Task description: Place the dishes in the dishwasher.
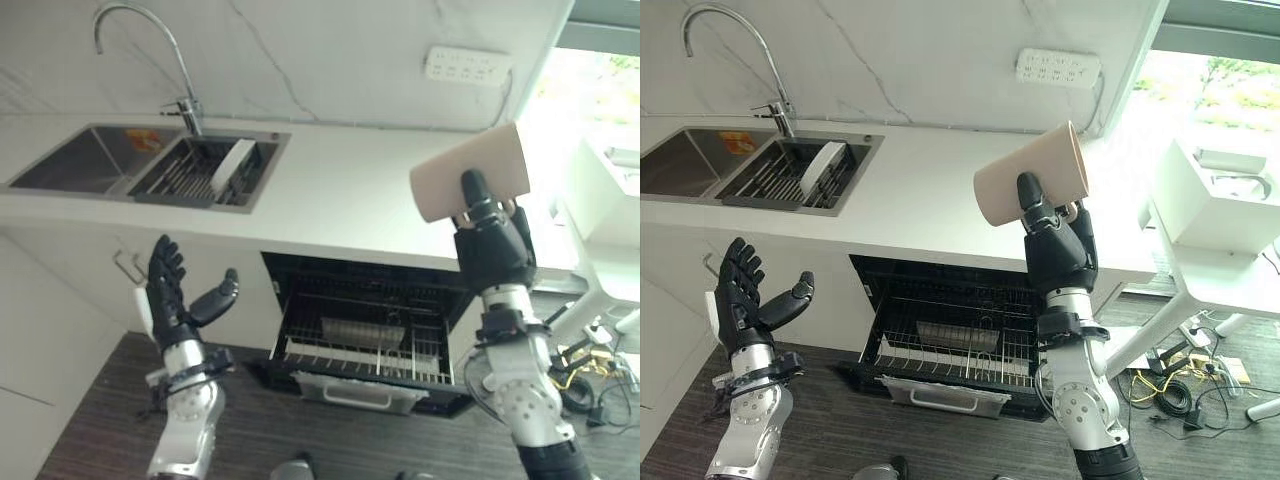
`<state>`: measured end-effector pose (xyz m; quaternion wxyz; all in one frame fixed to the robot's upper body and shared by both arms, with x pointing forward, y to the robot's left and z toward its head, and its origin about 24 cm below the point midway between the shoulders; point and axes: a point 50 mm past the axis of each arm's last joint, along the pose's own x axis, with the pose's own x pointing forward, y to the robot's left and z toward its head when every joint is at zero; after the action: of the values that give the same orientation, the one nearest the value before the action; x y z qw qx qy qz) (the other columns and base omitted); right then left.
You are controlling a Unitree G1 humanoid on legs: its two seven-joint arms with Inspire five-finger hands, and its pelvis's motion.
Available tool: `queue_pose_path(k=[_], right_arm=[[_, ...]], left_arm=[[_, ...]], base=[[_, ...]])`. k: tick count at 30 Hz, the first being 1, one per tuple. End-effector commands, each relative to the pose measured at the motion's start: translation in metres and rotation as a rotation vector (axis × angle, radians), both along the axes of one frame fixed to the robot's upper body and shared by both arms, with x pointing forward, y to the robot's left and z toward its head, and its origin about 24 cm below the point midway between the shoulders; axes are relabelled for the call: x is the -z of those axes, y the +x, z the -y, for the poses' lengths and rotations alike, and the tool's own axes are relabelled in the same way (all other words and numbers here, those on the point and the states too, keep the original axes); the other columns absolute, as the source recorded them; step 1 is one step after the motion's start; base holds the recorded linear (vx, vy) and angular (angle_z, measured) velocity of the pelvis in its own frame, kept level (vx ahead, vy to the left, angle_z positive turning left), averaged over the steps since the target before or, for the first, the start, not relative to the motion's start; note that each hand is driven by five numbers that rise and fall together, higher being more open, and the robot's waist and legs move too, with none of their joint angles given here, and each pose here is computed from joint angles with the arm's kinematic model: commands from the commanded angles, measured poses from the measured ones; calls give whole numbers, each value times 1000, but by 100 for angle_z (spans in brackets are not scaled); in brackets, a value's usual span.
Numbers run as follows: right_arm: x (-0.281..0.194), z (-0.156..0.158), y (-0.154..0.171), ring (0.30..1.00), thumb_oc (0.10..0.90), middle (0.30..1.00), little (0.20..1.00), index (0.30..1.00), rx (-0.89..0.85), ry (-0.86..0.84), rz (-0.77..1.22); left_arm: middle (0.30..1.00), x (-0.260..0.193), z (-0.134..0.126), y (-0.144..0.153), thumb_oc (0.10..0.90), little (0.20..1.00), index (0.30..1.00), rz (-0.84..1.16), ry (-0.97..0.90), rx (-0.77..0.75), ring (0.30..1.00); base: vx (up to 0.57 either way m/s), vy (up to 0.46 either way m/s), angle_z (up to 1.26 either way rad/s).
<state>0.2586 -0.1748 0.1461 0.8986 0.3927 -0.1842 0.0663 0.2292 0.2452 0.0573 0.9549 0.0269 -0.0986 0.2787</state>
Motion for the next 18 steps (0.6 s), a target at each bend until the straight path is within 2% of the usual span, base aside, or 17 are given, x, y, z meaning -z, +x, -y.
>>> queue_pose_path(k=[1, 8, 13, 16, 18], right_arm=[[-41, 7, -6, 300, 400, 300, 300, 300, 23, -11, 241], [-22, 7, -8, 300, 400, 300, 300, 300, -137, -198, 187], [-17, 8, -9, 300, 400, 300, 300, 300, -193, -251, 181], [-16, 5, -11, 300, 400, 300, 300, 300, -248, -323, 183], [-17, 3, -10, 300, 400, 300, 300, 300, -261, -360, 185]], left_arm=[[900, -60, 7, 14, 800, 900, 900, 257, 169, 170, 900], [900, -74, 32, 17, 800, 900, 900, 151, 457, 607, 900], [900, -78, 38, 18, 800, 900, 900, 72, 584, 763, 900], [900, -88, 45, 16, 800, 900, 900, 71, 605, 897, 900], [900, -92, 50, 15, 800, 900, 900, 85, 616, 935, 900]], base=[[0, 0, 0], [0, 0, 0], [0, 0, 0], [84, 31, -8], [15, 23, -1]])
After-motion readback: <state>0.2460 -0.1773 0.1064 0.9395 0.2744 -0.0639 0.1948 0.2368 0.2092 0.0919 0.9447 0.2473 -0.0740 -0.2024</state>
